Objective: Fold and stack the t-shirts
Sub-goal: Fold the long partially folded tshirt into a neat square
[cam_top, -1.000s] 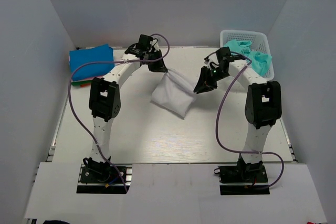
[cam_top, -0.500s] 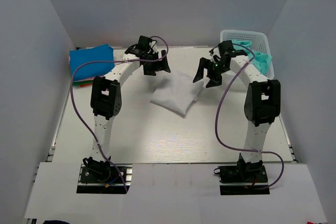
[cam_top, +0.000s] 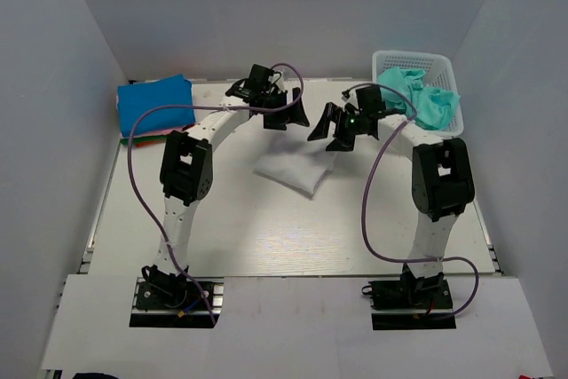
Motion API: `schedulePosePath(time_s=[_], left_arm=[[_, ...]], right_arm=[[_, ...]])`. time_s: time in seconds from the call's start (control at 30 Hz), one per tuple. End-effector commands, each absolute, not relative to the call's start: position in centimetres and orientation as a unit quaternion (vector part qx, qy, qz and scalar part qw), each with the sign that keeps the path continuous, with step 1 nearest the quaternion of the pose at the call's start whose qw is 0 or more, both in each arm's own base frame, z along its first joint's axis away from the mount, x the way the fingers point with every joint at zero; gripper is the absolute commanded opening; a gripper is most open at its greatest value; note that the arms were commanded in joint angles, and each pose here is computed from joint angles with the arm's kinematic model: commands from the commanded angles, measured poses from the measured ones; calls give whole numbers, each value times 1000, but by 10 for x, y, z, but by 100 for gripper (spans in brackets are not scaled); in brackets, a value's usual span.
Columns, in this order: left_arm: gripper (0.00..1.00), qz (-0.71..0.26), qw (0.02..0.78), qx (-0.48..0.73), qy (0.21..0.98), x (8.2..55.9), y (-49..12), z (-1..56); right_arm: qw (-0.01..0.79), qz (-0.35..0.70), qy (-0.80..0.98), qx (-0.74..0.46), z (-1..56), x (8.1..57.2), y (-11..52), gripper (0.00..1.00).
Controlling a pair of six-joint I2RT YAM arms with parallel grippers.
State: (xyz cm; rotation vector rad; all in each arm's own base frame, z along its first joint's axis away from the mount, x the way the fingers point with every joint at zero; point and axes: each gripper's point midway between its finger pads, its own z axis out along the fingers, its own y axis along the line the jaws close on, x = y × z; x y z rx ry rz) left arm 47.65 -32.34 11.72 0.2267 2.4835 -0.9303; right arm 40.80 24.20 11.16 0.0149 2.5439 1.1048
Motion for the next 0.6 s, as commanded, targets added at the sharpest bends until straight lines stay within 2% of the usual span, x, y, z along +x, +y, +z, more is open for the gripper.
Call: schedulePosePath(time_s=[0.0, 0.07, 0.27, 0.5, 0.57], left_arm=[[100, -335, 216, 77, 914, 469, -319, 98], [100, -311, 178, 64, 932, 459, -311, 67], [100, -235, 136, 44, 961, 439, -281, 24], [100, -196, 156, 24, 968, 420, -251, 49], [100, -193, 196, 19, 961, 426, -242, 72]], right_arm=[[190, 404, 895, 21, 84, 410, 238, 90], [180, 410, 894, -1, 70, 407, 240, 90], [136, 383, 913, -42, 17, 402, 238, 90], [132, 366, 914, -115, 8, 411, 248, 90], [134, 377, 904, -152, 23, 412, 259, 90]])
